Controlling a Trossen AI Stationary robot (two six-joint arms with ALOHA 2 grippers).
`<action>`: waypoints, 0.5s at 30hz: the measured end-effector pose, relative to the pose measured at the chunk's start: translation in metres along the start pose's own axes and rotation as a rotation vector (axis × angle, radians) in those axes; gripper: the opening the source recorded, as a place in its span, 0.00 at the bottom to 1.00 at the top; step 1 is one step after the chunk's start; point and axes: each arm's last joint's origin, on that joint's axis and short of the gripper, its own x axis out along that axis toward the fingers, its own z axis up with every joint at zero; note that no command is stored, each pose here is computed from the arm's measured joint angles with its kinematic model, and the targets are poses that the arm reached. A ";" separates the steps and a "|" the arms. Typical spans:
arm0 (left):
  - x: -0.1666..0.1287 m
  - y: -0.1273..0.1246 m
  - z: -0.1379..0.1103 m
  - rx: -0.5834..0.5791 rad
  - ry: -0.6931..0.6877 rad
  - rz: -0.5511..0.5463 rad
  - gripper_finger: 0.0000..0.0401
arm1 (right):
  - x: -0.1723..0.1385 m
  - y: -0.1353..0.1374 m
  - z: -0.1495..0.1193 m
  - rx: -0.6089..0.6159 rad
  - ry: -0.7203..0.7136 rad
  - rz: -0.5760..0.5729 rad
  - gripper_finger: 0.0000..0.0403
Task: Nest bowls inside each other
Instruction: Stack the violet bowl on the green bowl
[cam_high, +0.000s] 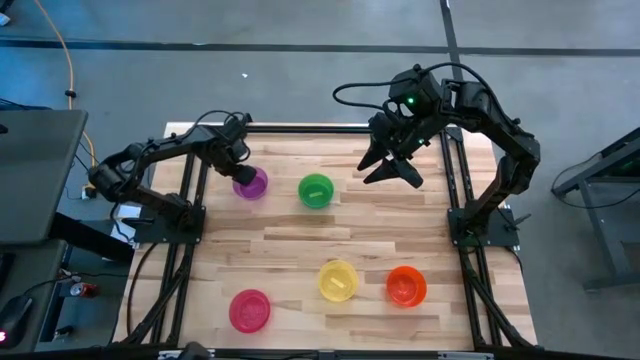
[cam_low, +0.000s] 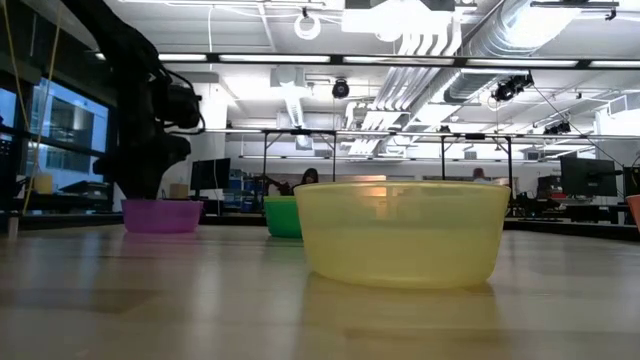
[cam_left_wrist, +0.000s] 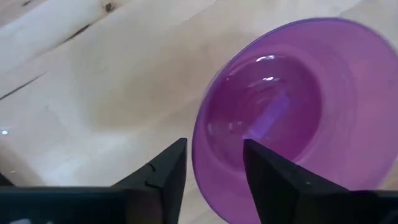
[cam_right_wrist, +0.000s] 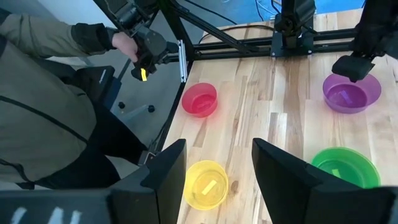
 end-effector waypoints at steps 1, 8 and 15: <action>0.000 -0.001 0.000 0.003 0.000 0.002 0.34 | 0.000 0.000 0.000 -0.003 0.000 0.000 0.43; 0.001 -0.002 0.002 0.001 -0.015 -0.014 0.17 | 0.000 0.000 0.000 -0.003 0.004 0.000 0.43; 0.001 -0.004 0.002 0.003 -0.015 -0.079 0.02 | 0.000 0.000 -0.001 -0.005 0.009 0.000 0.43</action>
